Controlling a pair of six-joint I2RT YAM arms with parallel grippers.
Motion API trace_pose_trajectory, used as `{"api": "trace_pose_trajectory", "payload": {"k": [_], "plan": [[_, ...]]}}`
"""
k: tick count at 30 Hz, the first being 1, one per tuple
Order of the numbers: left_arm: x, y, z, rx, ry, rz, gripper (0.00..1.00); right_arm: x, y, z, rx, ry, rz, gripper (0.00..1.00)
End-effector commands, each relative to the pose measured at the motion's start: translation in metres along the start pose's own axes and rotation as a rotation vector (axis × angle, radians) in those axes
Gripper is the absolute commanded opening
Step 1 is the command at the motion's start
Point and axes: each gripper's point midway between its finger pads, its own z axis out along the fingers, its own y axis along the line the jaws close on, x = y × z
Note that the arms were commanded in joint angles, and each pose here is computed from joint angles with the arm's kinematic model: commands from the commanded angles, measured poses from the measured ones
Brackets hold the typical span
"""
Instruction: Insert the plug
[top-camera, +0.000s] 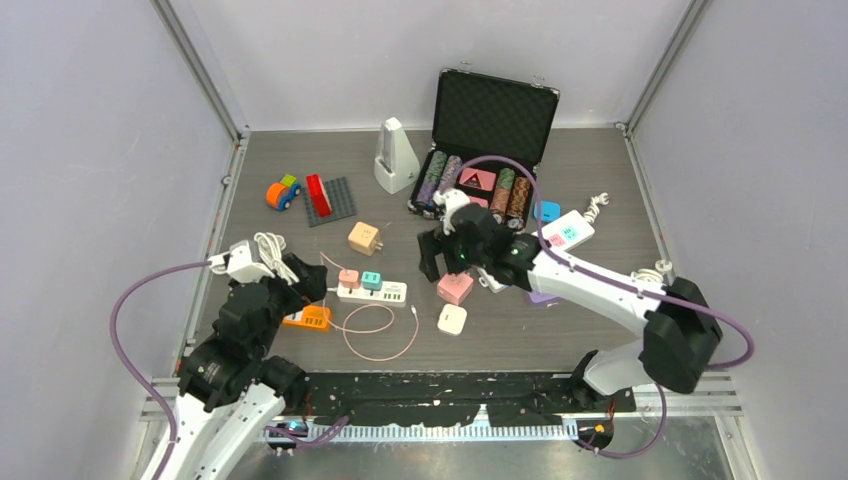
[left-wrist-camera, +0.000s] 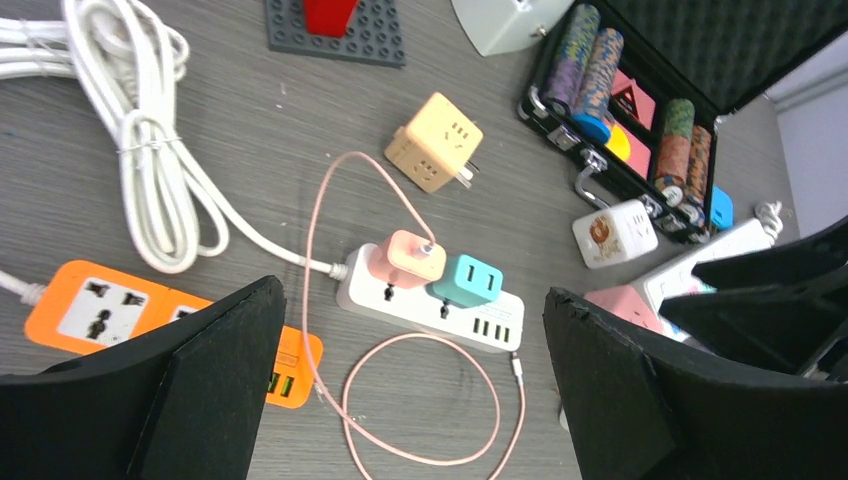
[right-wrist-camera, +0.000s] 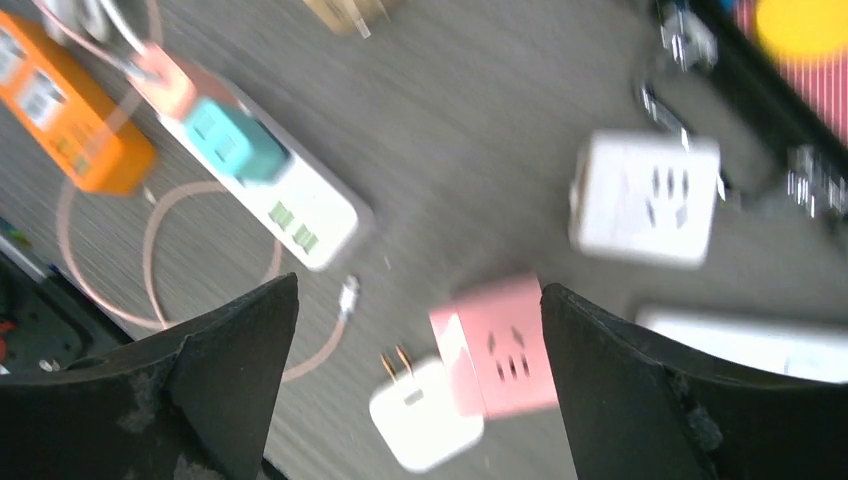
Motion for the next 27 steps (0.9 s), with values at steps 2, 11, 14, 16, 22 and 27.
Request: {"api": "trace_pose_trajectory", "payload": {"k": [2, 11, 14, 16, 22, 27], "plan": [[-0.006, -0.03, 0.001, 0.131, 0.012, 0.005, 1.0, 0.028, -0.026, -0.032, 0.142, -0.03, 0.107, 0.95], [0.0, -0.038, 0.007, 0.159, 0.036, -0.002, 1.0, 0.095, -0.007, -0.037, 0.154, 0.126, -0.055, 0.95], [0.001, -0.041, 0.007, 0.168, 0.047, 0.001, 1.0, 0.116, 0.016, -0.029, 0.044, 0.2, -0.108, 0.95], [0.001, -0.043, 0.006, 0.175, 0.056, 0.01, 0.99, 0.123, 0.015, -0.023, 0.048, 0.222, -0.117, 0.95], [0.0, -0.047, 0.005, 0.187, 0.082, 0.049, 1.0, 0.144, 0.001, -0.009, 0.11, 0.301, -0.158, 0.95], [0.0, -0.046, 0.007, 0.173, 0.086, 0.059, 0.99, 0.157, -0.002, -0.002, 0.102, 0.346, -0.215, 0.95]]}}
